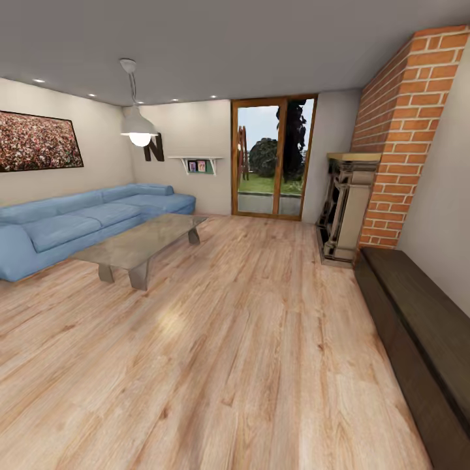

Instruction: In the kitchen, take the popcorn bag from the countertop, put it into the microwave, and heat it until the popcorn is cooked so the cooked popcorn ends up inside the bag.

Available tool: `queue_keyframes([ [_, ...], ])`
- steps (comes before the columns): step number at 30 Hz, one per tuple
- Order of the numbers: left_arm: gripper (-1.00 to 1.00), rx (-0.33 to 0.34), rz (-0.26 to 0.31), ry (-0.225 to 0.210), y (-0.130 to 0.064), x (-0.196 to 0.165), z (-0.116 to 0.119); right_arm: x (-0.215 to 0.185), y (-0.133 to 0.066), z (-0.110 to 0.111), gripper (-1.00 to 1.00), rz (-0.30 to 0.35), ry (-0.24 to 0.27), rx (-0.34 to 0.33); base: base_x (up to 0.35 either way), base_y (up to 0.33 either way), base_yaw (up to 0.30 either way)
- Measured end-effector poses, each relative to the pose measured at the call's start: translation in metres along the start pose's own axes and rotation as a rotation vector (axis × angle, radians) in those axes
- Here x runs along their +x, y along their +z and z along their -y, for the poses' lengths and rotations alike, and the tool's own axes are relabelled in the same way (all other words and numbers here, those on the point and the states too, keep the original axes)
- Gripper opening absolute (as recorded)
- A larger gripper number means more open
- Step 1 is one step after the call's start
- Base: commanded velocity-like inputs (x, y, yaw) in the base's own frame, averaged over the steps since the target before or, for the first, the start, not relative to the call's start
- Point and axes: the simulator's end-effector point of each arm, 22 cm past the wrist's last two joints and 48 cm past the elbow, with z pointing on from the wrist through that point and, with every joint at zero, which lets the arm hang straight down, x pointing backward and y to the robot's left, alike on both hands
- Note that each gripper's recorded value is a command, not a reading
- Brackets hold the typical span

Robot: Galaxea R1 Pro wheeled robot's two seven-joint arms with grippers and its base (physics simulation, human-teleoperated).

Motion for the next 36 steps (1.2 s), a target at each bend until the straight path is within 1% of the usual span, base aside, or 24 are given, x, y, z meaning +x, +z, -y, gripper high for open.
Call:
queue_keyframes([
  [4,1.00,0.004,-0.022,-0.006,0.000,0.013,0.001,-0.005,0.000,0.006,1.00,0.009,-0.011,0.009,0.000,0.000,0.000],
  [8,1.00,0.020,-0.010,-0.005,0.000,0.011,0.016,-0.028,-0.001,0.011,1.00,0.045,-0.005,0.016,0.000,0.000,0.000],
  [15,1.00,0.019,-0.006,-0.007,0.000,0.009,0.016,-0.052,-0.002,0.012,1.00,0.089,-0.008,0.015,0.000,0.000,0.000],
  [22,1.00,0.013,0.002,-0.003,0.000,0.003,0.015,-0.065,-0.003,0.014,1.00,0.111,-0.009,0.019,0.000,0.000,-0.003],
  [32,1.00,0.014,0.004,0.000,0.000,0.002,0.016,-0.068,-0.004,0.018,1.00,0.118,0.000,0.024,-0.001,0.000,-0.267],
  [36,1.00,0.016,0.005,0.001,0.000,0.001,0.017,-0.070,-0.004,0.020,1.00,0.127,0.007,0.027,-0.221,0.001,-0.295],
])
